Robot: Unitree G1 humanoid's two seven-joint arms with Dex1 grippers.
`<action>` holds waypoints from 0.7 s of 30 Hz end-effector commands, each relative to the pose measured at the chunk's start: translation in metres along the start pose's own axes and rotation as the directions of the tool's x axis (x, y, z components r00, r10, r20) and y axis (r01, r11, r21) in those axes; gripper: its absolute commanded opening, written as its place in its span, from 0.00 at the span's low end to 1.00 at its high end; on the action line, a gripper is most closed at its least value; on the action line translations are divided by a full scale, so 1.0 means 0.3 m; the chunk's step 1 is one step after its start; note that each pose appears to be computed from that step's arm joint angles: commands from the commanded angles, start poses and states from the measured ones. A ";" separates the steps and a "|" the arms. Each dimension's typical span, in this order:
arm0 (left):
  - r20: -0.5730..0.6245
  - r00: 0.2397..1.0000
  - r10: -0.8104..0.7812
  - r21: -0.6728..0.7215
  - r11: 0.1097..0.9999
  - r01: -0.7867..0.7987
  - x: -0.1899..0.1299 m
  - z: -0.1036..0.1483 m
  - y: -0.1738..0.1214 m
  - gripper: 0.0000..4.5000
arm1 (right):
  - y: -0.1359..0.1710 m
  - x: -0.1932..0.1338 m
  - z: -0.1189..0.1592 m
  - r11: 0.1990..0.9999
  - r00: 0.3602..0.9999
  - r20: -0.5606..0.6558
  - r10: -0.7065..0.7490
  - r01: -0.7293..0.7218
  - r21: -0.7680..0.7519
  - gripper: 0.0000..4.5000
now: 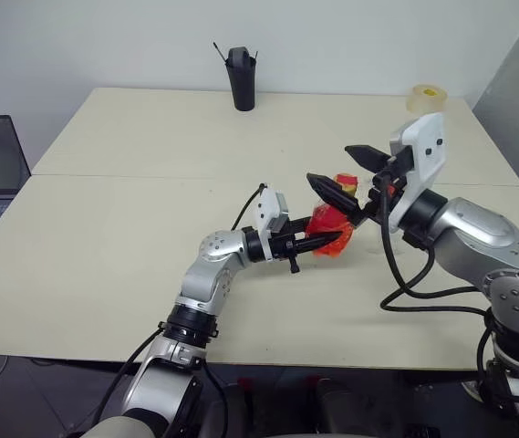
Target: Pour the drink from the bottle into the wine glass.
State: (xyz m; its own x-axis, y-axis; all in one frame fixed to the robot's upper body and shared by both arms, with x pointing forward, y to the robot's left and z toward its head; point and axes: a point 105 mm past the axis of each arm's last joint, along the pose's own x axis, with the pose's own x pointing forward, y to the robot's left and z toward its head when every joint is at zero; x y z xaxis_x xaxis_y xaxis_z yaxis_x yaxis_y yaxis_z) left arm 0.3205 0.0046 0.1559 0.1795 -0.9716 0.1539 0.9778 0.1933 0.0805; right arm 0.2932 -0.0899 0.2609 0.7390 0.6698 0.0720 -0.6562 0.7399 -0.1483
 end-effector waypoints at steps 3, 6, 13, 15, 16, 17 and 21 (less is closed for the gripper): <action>0.052 0.998 -0.031 0.058 0.998 0.028 0.006 0.061 -0.016 0.23 | -0.031 -0.115 0.012 0.999 1.000 0.001 -0.030 0.030 -0.014 1.00; 0.051 0.998 -0.025 0.060 0.998 0.021 0.001 0.061 -0.010 0.23 | -0.040 -0.198 -0.016 0.999 0.998 -0.050 -0.035 0.035 0.013 1.00; 0.044 0.999 -0.023 0.067 0.998 0.020 0.001 0.060 -0.002 0.22 | 0.059 -0.221 0.001 0.989 0.988 -0.051 0.148 -0.146 0.034 1.00; 0.044 0.999 -0.024 0.069 0.997 0.021 0.001 0.061 -0.001 0.22 | 0.079 -0.187 0.022 0.984 0.984 -0.028 0.177 -0.177 0.020 1.00; 0.044 0.999 -0.024 0.069 0.997 0.021 0.003 0.061 0.000 0.22 | 0.080 -0.173 0.032 0.984 0.984 -0.016 0.178 -0.178 0.014 1.00; 0.044 0.999 -0.024 0.071 0.997 0.021 0.003 0.062 0.000 0.22 | 0.070 -0.149 0.043 0.987 0.987 0.000 0.160 -0.160 0.010 1.00; 0.045 0.999 -0.022 0.071 0.997 0.019 0.002 0.062 -0.002 0.22 | 0.034 -0.087 0.073 0.996 0.995 0.040 0.094 -0.094 -0.001 1.00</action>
State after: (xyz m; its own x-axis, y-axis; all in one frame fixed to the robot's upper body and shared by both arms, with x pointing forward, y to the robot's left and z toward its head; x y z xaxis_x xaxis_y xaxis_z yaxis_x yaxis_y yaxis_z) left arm 0.3225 0.0092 0.1559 0.1878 -0.9715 0.1449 0.9750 0.2022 0.0921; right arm 0.2596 -0.0958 0.2712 0.6419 0.7645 0.0588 -0.7533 0.6431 -0.1375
